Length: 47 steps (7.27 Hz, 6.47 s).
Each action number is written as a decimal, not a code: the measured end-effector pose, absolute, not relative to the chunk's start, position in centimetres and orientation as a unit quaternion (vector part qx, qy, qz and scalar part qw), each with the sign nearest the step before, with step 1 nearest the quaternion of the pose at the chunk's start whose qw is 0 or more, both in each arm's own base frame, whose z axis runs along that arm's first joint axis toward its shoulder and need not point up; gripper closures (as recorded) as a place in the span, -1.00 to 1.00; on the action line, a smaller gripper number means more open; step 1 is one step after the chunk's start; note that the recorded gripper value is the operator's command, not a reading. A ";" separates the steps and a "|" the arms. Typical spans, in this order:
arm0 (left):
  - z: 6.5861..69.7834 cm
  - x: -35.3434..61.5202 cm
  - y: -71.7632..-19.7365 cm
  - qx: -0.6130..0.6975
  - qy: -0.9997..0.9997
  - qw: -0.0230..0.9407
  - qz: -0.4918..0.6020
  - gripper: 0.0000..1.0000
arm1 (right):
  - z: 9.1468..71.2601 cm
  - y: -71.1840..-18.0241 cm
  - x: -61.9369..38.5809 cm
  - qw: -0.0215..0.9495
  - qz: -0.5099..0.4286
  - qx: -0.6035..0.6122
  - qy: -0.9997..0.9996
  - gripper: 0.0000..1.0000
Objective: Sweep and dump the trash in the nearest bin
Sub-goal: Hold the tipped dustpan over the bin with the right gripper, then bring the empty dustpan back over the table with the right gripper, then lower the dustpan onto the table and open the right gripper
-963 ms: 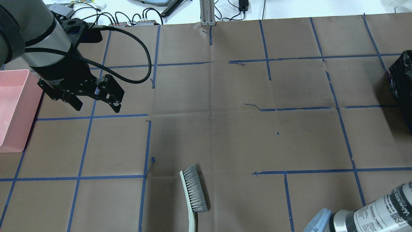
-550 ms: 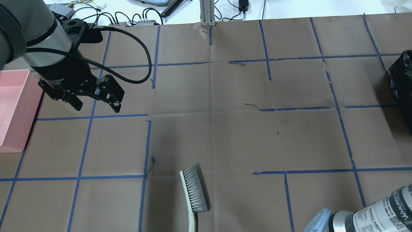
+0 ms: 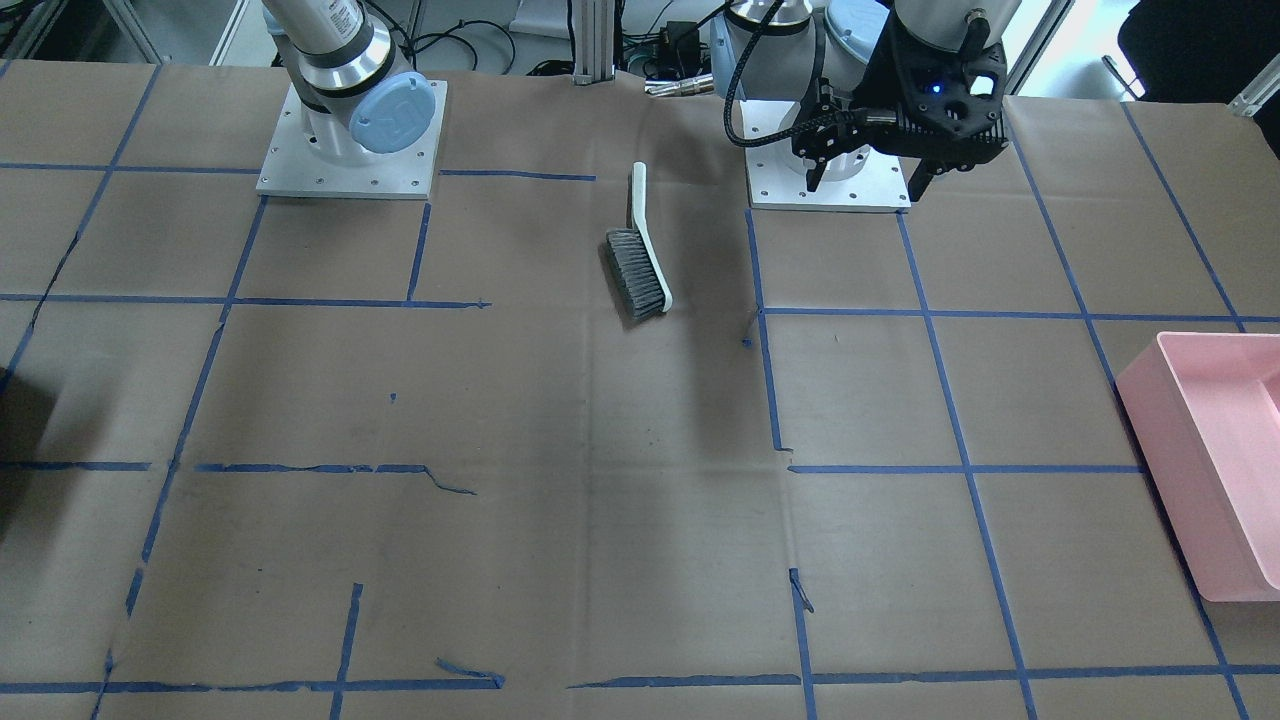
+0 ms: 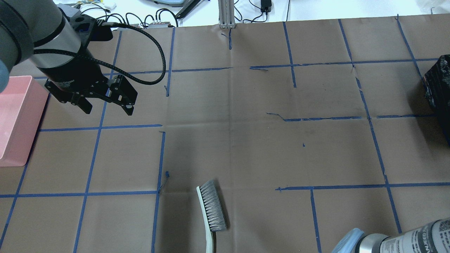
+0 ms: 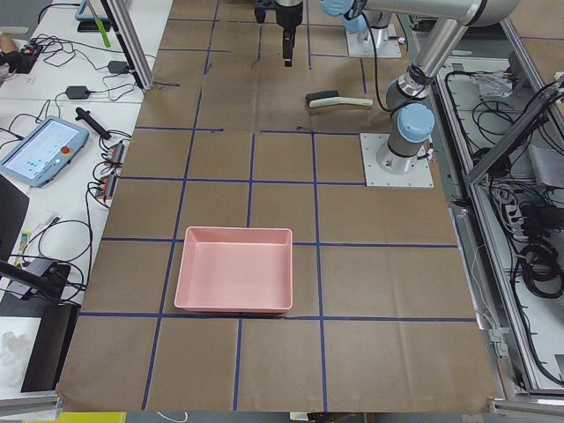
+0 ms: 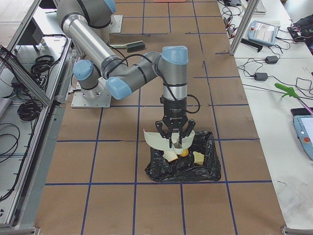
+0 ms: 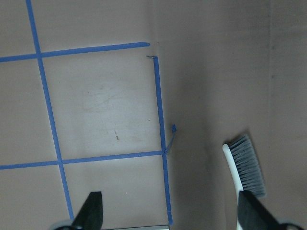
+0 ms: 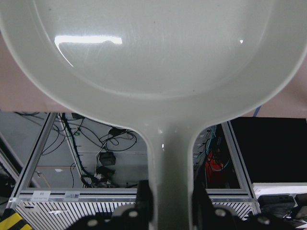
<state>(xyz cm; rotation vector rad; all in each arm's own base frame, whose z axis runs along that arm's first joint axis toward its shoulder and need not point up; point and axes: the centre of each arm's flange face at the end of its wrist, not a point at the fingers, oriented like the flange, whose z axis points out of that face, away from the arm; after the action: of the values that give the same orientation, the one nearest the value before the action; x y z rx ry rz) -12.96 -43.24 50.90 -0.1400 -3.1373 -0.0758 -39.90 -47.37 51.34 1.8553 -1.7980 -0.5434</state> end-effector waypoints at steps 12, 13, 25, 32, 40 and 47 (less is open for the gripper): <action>50.0 -13.1 -42.1 -0.043 -0.999 0.005 -0.029 -0.99 | 47.8 -54.1 -6.2 0.137 0.013 0.459 -0.878 1.00; 50.0 -13.1 -42.1 -0.043 -0.999 0.005 -0.029 -0.99 | 47.4 -54.4 -2.9 0.120 0.027 0.430 -0.895 1.00; 49.7 -13.1 -42.2 -0.043 -0.999 0.006 -0.033 -0.99 | 35.6 -56.2 34.5 0.028 0.019 0.146 -0.989 1.00; 49.5 -13.1 -42.4 -0.044 -0.998 0.007 -0.036 -0.99 | 25.0 -57.9 39.8 0.041 -0.018 0.031 -0.999 1.00; 49.4 -13.2 -42.4 -0.044 -0.998 0.007 -0.037 -0.99 | 24.3 -58.2 40.0 0.041 -0.012 0.024 -0.999 -1.00; 49.3 -13.2 -42.6 -0.043 -0.998 0.007 -0.038 -0.99 | 33.4 -57.2 35.4 0.047 -0.033 0.015 -0.998 -1.00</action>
<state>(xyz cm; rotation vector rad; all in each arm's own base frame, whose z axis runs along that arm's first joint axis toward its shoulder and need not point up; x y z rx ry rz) -13.15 -42.59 49.25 -0.1348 -3.1224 -0.1201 35.38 -57.23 33.40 0.0463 -3.0460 -0.1004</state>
